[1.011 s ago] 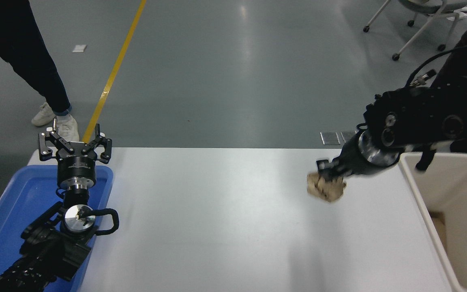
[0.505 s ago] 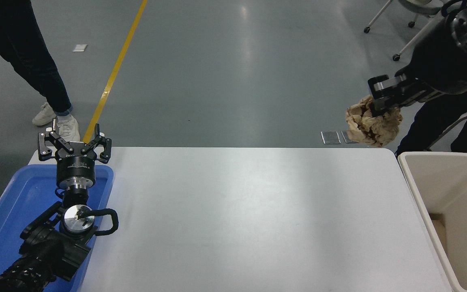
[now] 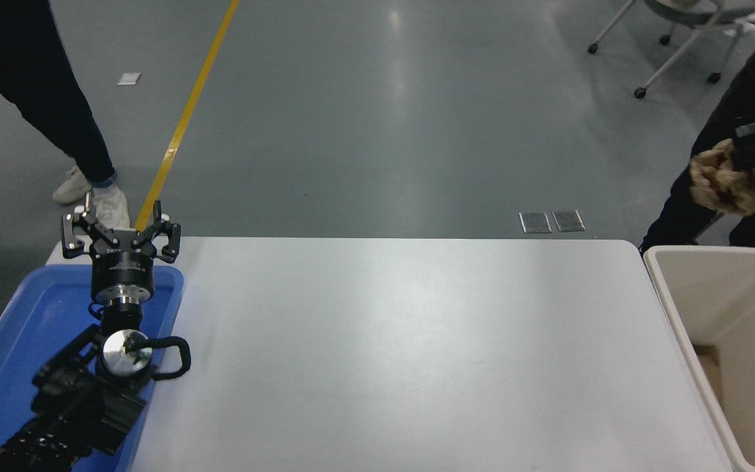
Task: Pick up paper ball place in dustbin
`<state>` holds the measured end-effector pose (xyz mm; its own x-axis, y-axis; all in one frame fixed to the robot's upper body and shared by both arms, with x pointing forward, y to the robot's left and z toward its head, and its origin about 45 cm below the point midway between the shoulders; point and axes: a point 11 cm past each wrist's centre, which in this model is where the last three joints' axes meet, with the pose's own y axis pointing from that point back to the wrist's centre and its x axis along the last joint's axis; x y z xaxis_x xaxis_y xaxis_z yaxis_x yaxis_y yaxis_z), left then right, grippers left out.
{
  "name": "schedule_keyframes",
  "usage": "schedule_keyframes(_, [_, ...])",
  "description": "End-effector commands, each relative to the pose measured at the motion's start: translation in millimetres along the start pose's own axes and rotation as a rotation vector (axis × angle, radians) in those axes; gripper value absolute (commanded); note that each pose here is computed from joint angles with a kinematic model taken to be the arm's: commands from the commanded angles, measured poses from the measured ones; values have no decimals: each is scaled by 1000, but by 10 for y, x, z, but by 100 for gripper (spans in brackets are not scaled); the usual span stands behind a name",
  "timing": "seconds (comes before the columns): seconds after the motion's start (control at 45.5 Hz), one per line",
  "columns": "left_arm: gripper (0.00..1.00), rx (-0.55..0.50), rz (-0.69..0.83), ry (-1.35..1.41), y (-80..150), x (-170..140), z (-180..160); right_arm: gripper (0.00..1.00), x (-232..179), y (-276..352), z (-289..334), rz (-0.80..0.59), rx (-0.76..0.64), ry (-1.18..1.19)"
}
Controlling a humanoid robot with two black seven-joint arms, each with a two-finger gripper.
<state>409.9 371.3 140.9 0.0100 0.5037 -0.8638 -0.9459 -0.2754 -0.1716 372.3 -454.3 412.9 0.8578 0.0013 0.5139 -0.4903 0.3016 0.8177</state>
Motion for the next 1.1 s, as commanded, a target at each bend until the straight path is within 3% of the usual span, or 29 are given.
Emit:
schedule_keyframes(0.0, [99,0,-1,0,0,-1,0,0,-637,-960,1186,97,-289,-48])
schedule_keyframes(0.264, [99,0,-1,0,0,-1,0,0,-1748,-1964,1143,118,-286,-355])
schedule_keyframes(0.418, [99,0,0,-1,0,1,0,0,-2273,-2539,593,117,-233,-533])
schedule_keyframes(0.637, [99,0,1,0,0,2,1,0,-2571,-2789,20,75,-150,-659])
schedule_keyframes(0.901, [99,0,1,0,0,2,1,0,-2572,-2813,-57,100,-146,-666])
schedule_keyframes(0.923, [99,0,0,-1,0,1,0,3,-2571,-2813,-56,102,-147,-668])
schedule_keyframes(0.967, [99,0,-1,-1,-5,-6,0,28,-2552,-2812,-58,106,-144,-668])
schedule_keyframes(1.033, [99,0,0,-1,0,1,0,49,-2511,-2799,-34,108,-143,-680])
schedule_keyframes(1.055, [99,0,0,-1,0,1,0,66,-2514,-2799,-34,107,-143,-681])
schedule_keyframes(1.077, [99,0,-1,-1,-5,-6,0,94,-2510,-2797,-31,103,-141,-684])
